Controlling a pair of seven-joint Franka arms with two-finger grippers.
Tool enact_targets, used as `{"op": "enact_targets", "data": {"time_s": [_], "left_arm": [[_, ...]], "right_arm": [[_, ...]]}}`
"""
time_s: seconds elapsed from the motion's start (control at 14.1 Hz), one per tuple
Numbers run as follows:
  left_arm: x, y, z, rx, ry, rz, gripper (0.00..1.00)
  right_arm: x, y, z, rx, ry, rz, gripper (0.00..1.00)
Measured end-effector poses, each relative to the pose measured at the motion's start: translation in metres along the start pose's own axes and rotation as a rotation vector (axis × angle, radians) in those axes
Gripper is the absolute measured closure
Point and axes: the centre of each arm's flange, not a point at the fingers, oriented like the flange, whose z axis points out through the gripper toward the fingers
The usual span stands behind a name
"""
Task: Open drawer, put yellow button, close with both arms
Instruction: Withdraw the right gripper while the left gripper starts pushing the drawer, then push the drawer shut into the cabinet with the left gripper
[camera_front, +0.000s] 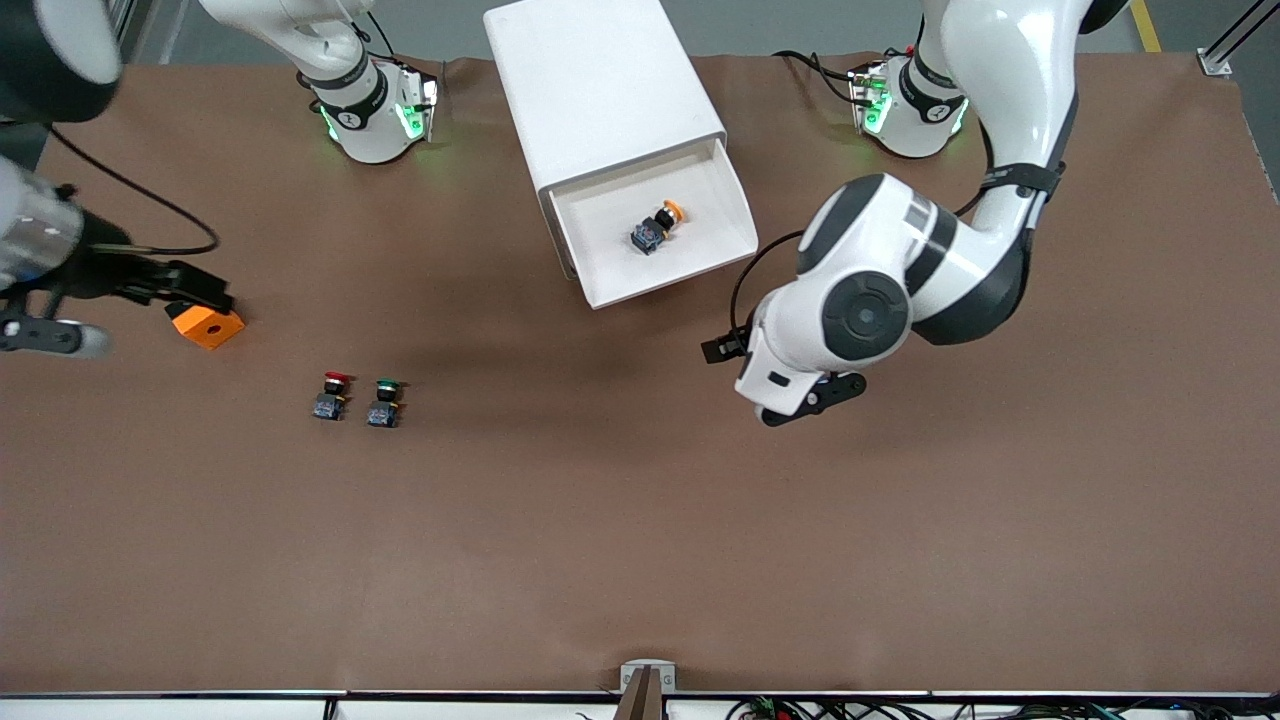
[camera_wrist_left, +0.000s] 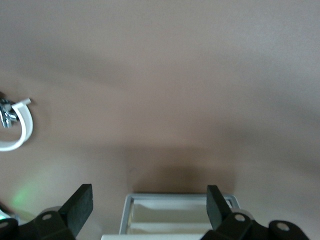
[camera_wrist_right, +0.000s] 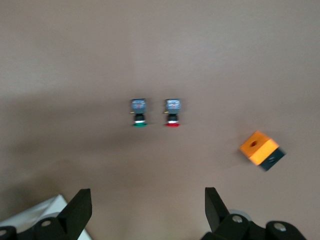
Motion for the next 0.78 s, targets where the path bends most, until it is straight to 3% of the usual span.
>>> {"op": "enact_targets", "data": {"time_s": [0.28, 0.78], "left_arm": [[-0.020, 0.024, 0.010, 0.016, 0.084, 0.061, 0.00], [-0.055, 0.051, 0.028, 0.006, 0.179, 0.163, 0.00]], "right_arm": [[0.002, 0.061, -0.003, -0.017, -0.007, -0.067, 0.00], [-0.009, 0.070, -0.023, -0.026, -0.018, -0.057, 0.00]]}}
